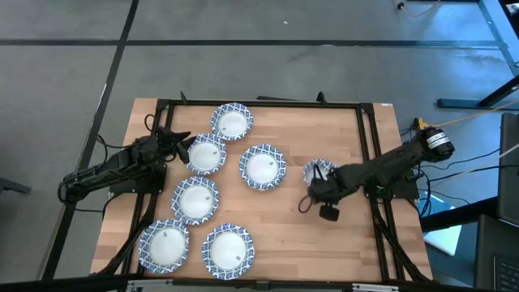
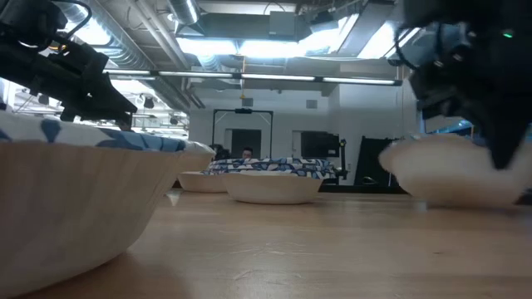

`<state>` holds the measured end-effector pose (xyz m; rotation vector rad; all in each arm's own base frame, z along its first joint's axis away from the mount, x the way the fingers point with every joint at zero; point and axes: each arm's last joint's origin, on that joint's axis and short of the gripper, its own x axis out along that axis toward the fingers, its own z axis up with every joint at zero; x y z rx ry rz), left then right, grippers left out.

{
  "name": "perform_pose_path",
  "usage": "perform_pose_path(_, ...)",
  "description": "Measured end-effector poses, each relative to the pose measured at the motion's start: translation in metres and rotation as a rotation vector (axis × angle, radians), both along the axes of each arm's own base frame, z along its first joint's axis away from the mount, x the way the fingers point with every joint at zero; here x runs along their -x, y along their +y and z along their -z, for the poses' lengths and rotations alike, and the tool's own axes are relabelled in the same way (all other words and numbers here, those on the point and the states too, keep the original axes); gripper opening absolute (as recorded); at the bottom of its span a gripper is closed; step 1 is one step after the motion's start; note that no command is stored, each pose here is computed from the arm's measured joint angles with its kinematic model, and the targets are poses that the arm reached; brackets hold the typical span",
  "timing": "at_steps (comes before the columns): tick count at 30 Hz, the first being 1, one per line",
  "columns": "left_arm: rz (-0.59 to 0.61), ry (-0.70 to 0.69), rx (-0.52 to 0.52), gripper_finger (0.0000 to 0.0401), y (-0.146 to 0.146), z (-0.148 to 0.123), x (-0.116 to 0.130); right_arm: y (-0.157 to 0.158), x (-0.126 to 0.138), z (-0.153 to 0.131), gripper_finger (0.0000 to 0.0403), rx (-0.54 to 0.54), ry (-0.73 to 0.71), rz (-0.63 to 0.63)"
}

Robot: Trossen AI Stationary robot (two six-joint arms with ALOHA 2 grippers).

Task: Nest bowls inside each other
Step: Stack the white bowl on top of the other white bowls

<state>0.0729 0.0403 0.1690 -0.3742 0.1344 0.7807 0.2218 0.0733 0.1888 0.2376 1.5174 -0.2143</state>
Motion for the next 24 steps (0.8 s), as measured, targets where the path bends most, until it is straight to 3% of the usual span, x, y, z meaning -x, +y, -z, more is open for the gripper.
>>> perform_pose_path(9, 0.000, -0.001, 0.001, 0.0161, 0.000, 0.000, 0.000, -0.025, -0.032, -0.037, 0.0005, -0.001, -0.073, -0.048)
perform_pose_path(15, -0.002, -0.001, 0.001, 0.0161, 0.000, 0.000, 0.000, -0.038, -0.061, -0.048, 0.0004, 0.097, 0.014, -0.144)
perform_pose_path(24, -0.004, 0.000, -0.001, 0.0161, 0.000, 0.000, 0.000, -0.056, -0.118, -0.068, 0.0004, 0.179, -0.027, -0.285)
